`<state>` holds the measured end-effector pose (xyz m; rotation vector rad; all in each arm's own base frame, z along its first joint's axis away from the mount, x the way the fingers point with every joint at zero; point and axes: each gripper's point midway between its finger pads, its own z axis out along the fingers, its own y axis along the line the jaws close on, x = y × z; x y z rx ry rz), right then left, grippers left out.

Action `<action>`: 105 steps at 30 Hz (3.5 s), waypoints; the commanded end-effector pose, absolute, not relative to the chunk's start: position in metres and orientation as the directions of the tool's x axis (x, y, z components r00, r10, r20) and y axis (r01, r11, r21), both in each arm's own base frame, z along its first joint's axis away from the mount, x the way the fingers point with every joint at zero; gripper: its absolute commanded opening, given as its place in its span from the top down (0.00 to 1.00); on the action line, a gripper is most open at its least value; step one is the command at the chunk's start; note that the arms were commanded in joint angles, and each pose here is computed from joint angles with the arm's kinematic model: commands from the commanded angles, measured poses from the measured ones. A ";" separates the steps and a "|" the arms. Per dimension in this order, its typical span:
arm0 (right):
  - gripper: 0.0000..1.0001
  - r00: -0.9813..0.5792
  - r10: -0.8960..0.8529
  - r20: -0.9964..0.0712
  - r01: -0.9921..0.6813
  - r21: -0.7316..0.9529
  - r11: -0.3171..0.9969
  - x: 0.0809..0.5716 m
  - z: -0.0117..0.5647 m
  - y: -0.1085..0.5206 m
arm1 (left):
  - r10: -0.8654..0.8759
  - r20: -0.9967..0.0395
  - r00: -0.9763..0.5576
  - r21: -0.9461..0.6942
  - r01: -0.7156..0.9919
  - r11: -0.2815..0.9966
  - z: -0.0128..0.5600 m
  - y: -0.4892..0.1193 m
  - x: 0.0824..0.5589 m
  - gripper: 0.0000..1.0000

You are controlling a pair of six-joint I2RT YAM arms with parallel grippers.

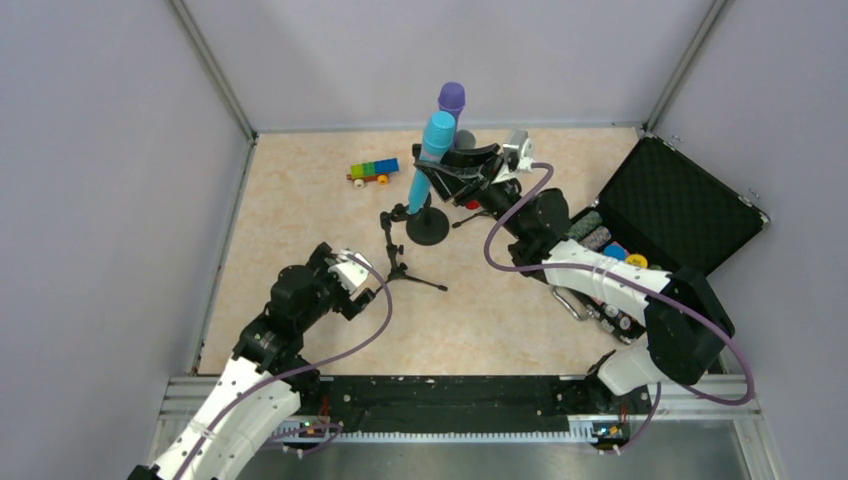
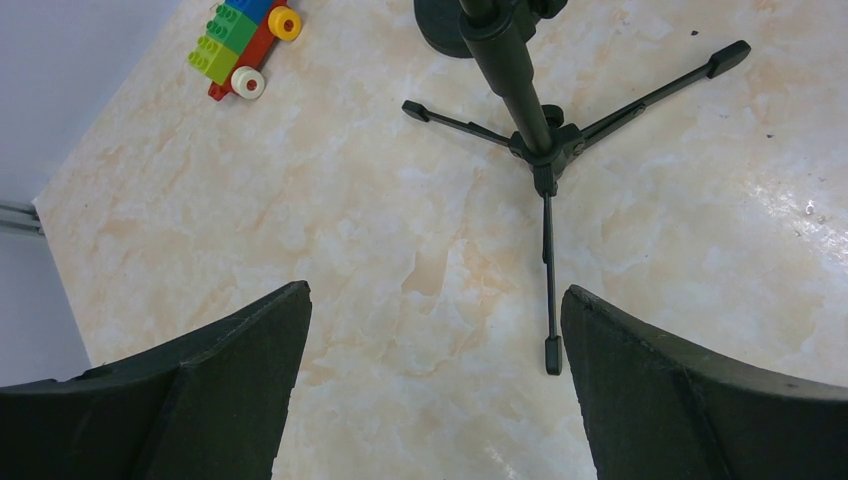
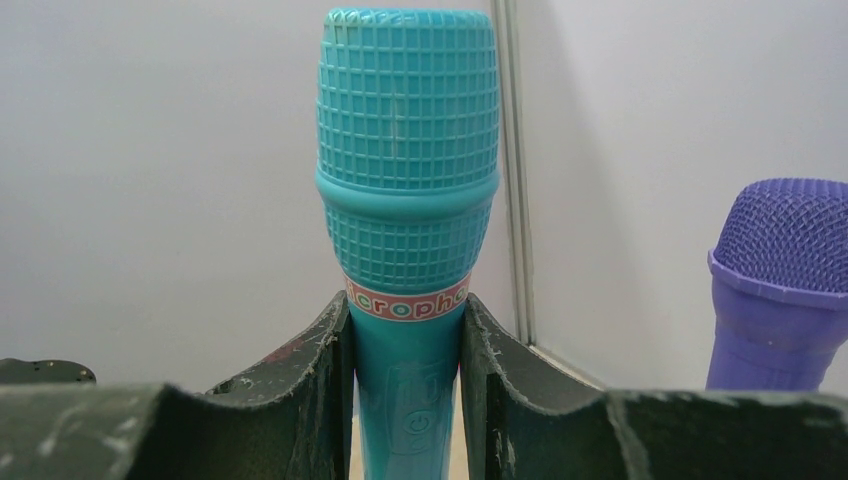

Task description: Attach the microphones to the stand

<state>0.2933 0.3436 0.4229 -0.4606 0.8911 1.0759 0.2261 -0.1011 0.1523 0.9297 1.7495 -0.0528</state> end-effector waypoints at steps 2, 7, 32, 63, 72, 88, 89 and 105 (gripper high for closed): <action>1.00 0.222 0.602 -0.767 -0.900 0.076 0.429 0.287 0.441 0.332 | 0.549 -0.834 -0.060 0.414 0.591 0.693 0.158 -0.103 0.229 0.01; 1.00 0.212 0.597 -0.773 -0.900 0.085 0.429 0.289 0.435 0.334 | 0.550 -0.833 -0.059 0.414 0.591 0.692 0.158 -0.103 0.229 0.01; 1.00 0.126 0.492 -0.862 -0.888 0.124 0.444 0.306 0.393 0.353 | 0.556 -0.829 -0.065 0.418 0.588 0.692 0.156 -0.101 0.230 0.01; 1.00 0.116 0.336 -0.935 -0.872 0.066 0.485 0.305 0.344 0.377 | 0.560 -0.825 -0.073 0.417 0.590 0.691 0.153 -0.101 0.230 0.01; 1.00 0.101 0.323 -0.941 -0.872 0.073 0.484 0.302 0.330 0.377 | 0.561 -0.824 -0.075 0.417 0.590 0.691 0.152 -0.100 0.230 0.01; 1.00 0.046 0.329 -0.943 -0.884 0.115 0.453 0.297 0.306 0.382 | 0.562 -0.824 -0.076 0.415 0.594 0.689 0.151 -0.101 0.229 0.01; 1.00 0.045 0.328 -0.944 -0.883 0.116 0.455 0.298 0.304 0.382 | 0.562 -0.824 -0.078 0.414 0.594 0.690 0.150 -0.101 0.229 0.01; 1.00 0.008 0.281 -0.960 -0.874 0.129 0.468 0.297 0.272 0.384 | 0.562 -0.824 -0.078 0.415 0.593 0.690 0.151 -0.101 0.229 0.01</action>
